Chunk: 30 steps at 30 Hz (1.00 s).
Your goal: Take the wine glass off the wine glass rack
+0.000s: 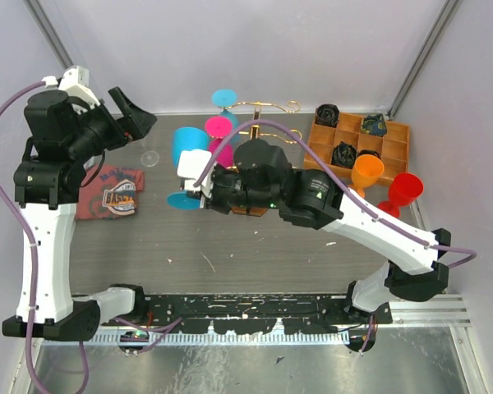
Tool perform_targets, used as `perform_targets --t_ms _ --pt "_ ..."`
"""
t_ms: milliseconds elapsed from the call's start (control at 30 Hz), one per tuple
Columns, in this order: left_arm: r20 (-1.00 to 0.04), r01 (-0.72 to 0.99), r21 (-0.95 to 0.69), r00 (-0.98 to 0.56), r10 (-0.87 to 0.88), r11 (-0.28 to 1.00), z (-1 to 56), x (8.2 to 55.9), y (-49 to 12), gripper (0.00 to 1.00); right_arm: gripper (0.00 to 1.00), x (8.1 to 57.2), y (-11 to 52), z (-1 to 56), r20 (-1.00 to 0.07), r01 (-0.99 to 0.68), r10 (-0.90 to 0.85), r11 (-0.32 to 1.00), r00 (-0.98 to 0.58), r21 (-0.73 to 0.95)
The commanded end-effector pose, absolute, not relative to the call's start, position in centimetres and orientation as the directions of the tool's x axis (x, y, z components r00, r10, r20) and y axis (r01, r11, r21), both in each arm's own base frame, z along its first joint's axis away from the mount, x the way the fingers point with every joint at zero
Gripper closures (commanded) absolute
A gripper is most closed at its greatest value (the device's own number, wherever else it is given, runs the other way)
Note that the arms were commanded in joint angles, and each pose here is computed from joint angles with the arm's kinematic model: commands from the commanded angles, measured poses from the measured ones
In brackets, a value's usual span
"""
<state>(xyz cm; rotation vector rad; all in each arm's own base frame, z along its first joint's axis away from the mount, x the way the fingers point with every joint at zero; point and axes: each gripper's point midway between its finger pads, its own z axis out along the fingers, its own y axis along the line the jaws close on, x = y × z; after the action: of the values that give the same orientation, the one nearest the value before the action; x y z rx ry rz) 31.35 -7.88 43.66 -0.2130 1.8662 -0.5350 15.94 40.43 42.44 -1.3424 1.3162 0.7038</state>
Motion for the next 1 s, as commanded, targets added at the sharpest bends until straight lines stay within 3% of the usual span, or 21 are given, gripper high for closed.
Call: perform_targets --t_ms 0,300,967 --pt "-0.815 0.238 -0.499 -0.456 -0.358 0.833 43.8 30.5 -10.4 0.01 0.99 17.0 38.8 44.4 -0.839 -0.836 -0.349 0.212 0.418 -0.505" --pt "-0.661 0.294 -0.618 -0.697 -0.279 0.729 40.9 30.2 -14.0 0.01 0.99 16.7 40.2 44.1 -0.803 -0.813 -0.351 0.165 0.481 -0.559" --pt "-0.595 0.324 -0.683 -0.767 -0.241 0.655 40.0 28.4 -15.7 0.02 0.99 16.0 42.3 44.1 -0.79 -0.812 -0.335 0.109 0.513 -0.574"
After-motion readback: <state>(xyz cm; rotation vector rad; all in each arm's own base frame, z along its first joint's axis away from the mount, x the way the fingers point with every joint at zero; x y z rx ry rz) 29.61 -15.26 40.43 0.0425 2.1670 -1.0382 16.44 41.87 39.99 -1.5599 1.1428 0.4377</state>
